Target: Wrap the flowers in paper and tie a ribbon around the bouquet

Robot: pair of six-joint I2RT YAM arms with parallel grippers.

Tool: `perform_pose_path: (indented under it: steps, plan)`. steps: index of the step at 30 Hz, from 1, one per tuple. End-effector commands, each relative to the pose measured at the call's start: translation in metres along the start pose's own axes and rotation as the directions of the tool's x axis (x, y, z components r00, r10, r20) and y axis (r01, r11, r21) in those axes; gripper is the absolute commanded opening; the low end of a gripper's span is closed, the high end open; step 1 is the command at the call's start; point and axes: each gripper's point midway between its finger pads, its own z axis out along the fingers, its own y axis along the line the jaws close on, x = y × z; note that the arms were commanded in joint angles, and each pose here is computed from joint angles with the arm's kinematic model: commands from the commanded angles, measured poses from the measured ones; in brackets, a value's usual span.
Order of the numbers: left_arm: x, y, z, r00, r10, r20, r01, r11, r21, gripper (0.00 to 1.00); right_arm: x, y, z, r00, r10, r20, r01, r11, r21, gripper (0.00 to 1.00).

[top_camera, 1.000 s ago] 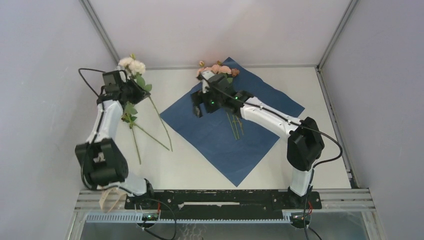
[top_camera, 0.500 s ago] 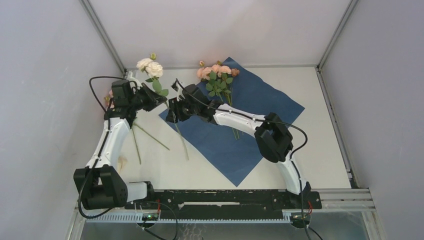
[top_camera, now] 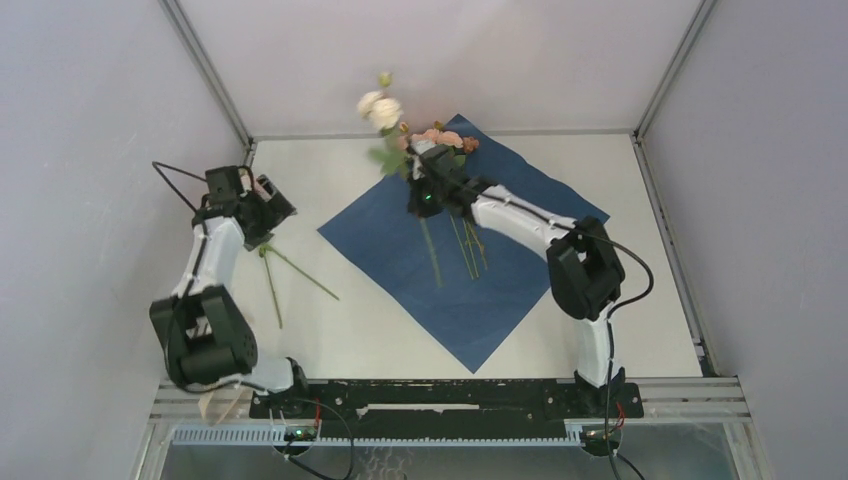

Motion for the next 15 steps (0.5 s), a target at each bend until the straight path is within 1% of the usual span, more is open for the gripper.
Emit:
perform_pose_path:
  steps: [1, 5, 8, 9, 10, 11, 13, 14, 15]
  plan:
    - [-0.043, 0.083, 0.022, 0.998, 0.005, 0.064, 0.015, 0.950, -0.313, 1.00, -0.024, -0.100, -0.041, 0.994, -0.099, -0.035, 0.105, 0.936, 0.336, 0.00]
    - [-0.057, 0.116, 0.057, 0.996, -0.090, 0.020, 0.090, 0.913, -0.397, 1.00, -0.018, -0.141, -0.042, 0.990, -0.099, -0.103, 0.134, 0.890, 0.435, 0.00]
    - [-0.065, 0.127, 0.078, 0.991, -0.137, 0.004, 0.126, 0.898, -0.421, 0.99, -0.010, -0.162, -0.037, 0.986, -0.068, -0.149, 0.131, 0.875, 0.467, 0.00]
    - [-0.066, 0.127, 0.084, 0.990, -0.144, -0.002, 0.129, 0.898, -0.420, 0.99, -0.007, -0.166, -0.034, 0.985, -0.063, -0.160, 0.132, 0.873, 0.469, 0.03]
    - [-0.065, 0.127, 0.091, 0.989, -0.150, -0.010, 0.133, 0.901, -0.413, 0.97, -0.004, -0.170, -0.031, 0.983, -0.059, -0.174, 0.136, 0.873, 0.468, 0.09]
    - [-0.064, 0.126, 0.096, 0.987, -0.157, -0.018, 0.137, 0.903, -0.407, 0.96, -0.001, -0.174, -0.028, 0.981, -0.054, -0.184, 0.136, 0.873, 0.469, 0.19]
    - [-0.063, 0.125, 0.106, 0.984, -0.173, -0.031, 0.147, 0.909, -0.390, 0.93, 0.003, -0.179, -0.024, 0.978, -0.043, -0.204, 0.137, 0.871, 0.472, 0.46]
    - [-0.063, 0.123, 0.110, 0.983, -0.177, -0.039, 0.149, 0.912, -0.382, 0.90, 0.005, -0.181, -0.022, 0.976, -0.033, -0.215, 0.134, 0.870, 0.475, 0.58]
    - [-0.062, 0.123, 0.114, 0.982, -0.184, -0.047, 0.153, 0.912, -0.380, 0.88, 0.006, -0.181, -0.022, 0.976, -0.022, -0.218, 0.127, 0.867, 0.481, 0.64]
